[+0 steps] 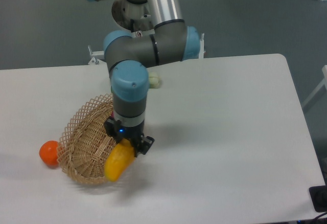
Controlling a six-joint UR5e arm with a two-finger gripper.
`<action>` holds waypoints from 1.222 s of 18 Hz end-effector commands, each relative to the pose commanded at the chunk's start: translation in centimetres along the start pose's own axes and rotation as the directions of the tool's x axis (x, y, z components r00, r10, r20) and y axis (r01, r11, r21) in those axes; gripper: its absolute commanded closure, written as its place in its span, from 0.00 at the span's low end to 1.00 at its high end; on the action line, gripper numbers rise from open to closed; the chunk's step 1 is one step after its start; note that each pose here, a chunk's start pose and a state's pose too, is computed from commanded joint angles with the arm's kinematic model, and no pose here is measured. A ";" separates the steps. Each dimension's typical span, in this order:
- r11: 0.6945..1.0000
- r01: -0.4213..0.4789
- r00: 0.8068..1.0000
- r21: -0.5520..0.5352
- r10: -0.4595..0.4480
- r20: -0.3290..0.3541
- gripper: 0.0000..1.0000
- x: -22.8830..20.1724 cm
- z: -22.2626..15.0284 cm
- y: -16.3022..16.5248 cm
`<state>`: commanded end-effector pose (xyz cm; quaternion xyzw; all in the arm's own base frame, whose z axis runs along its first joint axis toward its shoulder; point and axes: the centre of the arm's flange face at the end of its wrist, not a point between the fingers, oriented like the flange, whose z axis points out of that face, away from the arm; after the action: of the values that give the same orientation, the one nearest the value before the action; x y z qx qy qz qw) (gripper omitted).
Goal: Pick up the mango from the basket
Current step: 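Lift the held mango up and out of the basket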
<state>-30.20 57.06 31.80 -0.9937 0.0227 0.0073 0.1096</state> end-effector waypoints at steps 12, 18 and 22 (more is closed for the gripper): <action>0.996 -0.015 0.994 -0.091 0.024 0.108 0.65 -8.4 -1.2 5.3; 0.989 -0.097 0.988 -0.114 0.110 0.112 0.65 -11.3 -1.6 7.6; 0.979 -0.161 0.978 -0.125 0.175 0.110 0.65 -12.5 -2.0 8.6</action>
<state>-43.07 48.78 32.12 -0.9906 0.0995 0.0778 0.0520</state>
